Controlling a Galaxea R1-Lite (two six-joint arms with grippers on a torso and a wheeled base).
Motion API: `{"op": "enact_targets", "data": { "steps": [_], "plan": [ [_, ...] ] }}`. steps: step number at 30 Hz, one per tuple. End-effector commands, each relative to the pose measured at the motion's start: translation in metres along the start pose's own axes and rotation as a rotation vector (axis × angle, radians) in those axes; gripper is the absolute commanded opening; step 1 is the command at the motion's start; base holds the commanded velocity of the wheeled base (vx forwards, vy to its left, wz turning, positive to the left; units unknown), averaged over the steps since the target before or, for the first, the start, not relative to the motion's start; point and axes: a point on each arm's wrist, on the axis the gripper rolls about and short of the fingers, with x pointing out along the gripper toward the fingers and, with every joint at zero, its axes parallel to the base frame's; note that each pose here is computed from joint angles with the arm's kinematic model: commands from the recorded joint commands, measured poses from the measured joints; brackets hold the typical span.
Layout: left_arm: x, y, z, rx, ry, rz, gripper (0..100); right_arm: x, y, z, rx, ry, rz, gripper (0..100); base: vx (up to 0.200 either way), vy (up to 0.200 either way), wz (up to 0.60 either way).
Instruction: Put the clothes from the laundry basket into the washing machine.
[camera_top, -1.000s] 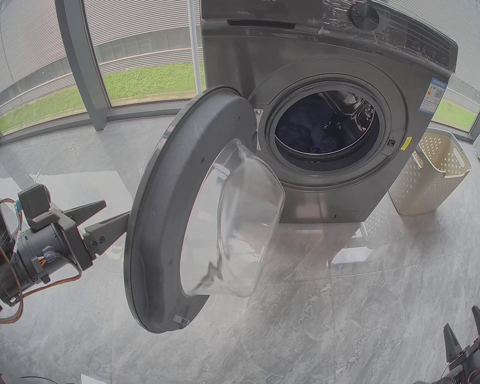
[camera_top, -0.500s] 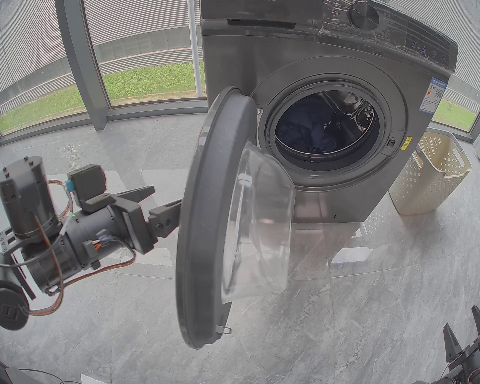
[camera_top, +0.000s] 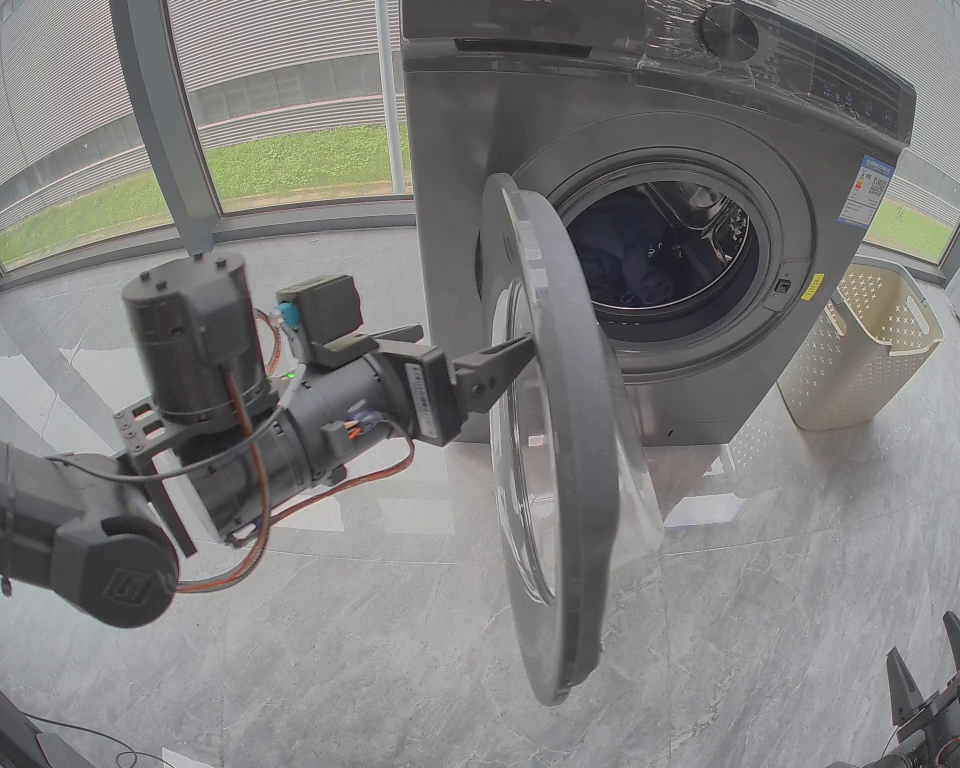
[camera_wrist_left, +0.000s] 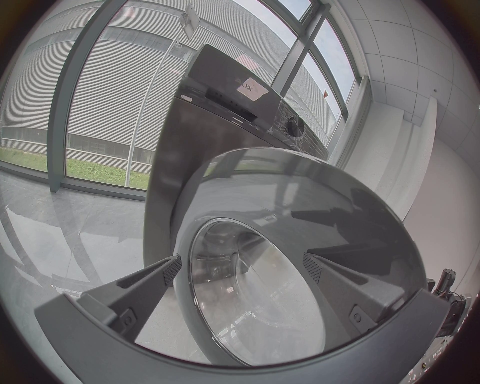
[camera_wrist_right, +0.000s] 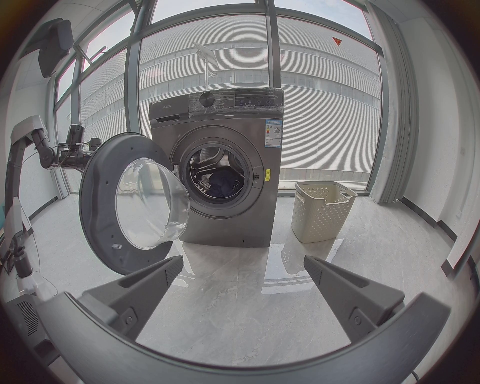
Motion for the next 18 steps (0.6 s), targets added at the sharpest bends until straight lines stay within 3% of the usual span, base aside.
{"op": "enact_targets", "data": {
  "steps": [1, 18],
  "plan": [
    [0.031, -0.006, -0.015, -0.001, 0.037, -0.014, 100, 0.001, 0.0, -0.005, -0.001, 0.01, 0.001, 100, 0.0, 0.0, 0.0],
    [0.088, -0.022, 0.001, -0.004, 0.01, -0.051, 100, 0.001, 0.0, -0.005, -0.001, 0.01, 0.001, 100, 0.0, 0.0, 0.0]
  ]
}}
